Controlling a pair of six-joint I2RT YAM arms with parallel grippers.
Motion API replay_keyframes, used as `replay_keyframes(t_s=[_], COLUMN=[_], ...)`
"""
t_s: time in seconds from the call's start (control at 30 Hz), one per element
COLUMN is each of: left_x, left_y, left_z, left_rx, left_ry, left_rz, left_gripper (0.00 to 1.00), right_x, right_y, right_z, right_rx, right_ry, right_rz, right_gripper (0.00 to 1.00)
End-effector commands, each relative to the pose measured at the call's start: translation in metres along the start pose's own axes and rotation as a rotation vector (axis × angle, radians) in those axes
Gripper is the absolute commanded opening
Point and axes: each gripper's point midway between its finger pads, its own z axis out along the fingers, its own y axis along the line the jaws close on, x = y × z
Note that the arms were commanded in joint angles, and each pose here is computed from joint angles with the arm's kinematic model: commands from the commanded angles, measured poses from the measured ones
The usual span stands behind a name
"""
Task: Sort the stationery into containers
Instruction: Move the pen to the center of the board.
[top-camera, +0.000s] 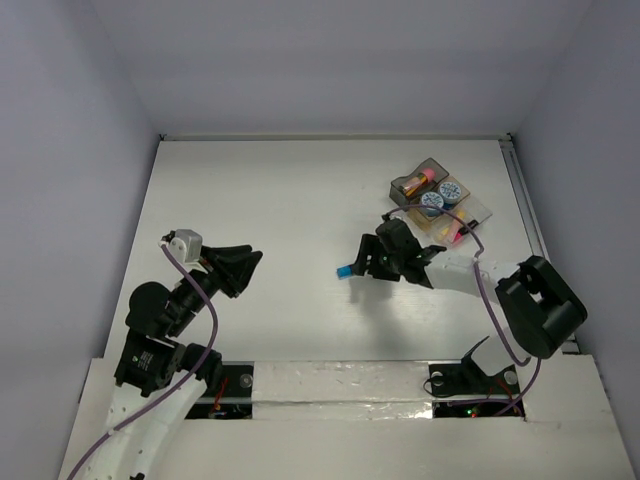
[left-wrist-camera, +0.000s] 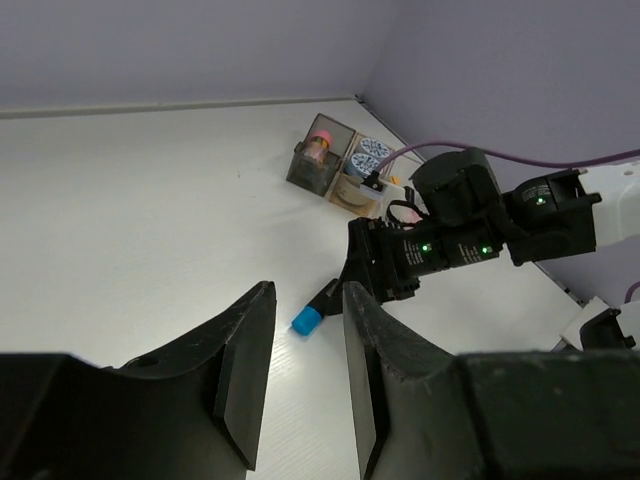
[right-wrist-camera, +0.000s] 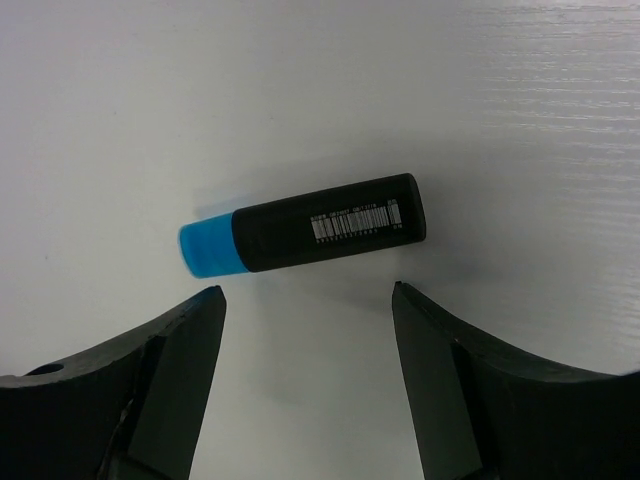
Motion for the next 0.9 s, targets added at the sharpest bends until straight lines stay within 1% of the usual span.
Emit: replay_keyframes(t_s=[0.0,0.23,0.33,0.43,0.47,0.53,0.6,0.63,0.77,0.87], left_x=[-0.008,-0.008,-0.007,-0.008,-0.008,-0.009,-0.009,-0.009,-0.01,-0.009], left_y=[0.0,0.002,0.001,0.0,0.0,0.0,-0.001,-0.001,-0.002,-0.002], left_z=[0.003,0.003,0.003,0.003,0.002,0.002,0.002,0.001,0.001,0.001], left_rx=[-0.002,-0.005,-0.003,0.003,0.004,0.005,0.009,0.009,0.009,0.01], left_ry=[-0.027,-0.027,-0.025,-0.027,-0.029,-0.031,-0.033,-0.033,-0.038,-0.036], left_rz=[0.008,0.011,0.01,0.013,0.014,0.015,0.014,0.015,0.017,0.016], left_gripper=[0.3,0.31,0.31,0.31,0.31,0.31,0.32,0.32,0.32,0.32], right_x=[-0.005,-0.026,-0.034,-0.037,-0.03,-0.028,-0.017,-0.018,-0.001,0.006], right_y=[0.013,0.005,0.002,-0.003,-0.007,-0.007,-0.011,-0.012,-0.012,-0.016], right_z=[0.01,0.036,0.047,0.054,0.054,0.056,0.053,0.053,0.049,0.05], right_rx=[-0.03,0.074,0.128,0.195,0.222,0.263,0.313,0.348,0.414,0.466], right_ry=[-0.018,-0.07,-0.07,-0.057,-0.029,-0.027,-0.002,-0.016,0.014,0.036], right_rz=[0.023,-0.011,-0.037,-0.094,-0.134,-0.19,-0.241,-0.26,-0.343,-0.371], right_gripper=[0.73,0.73,0.72,0.71,0.7,0.69,0.65,0.65,0.64,0.59])
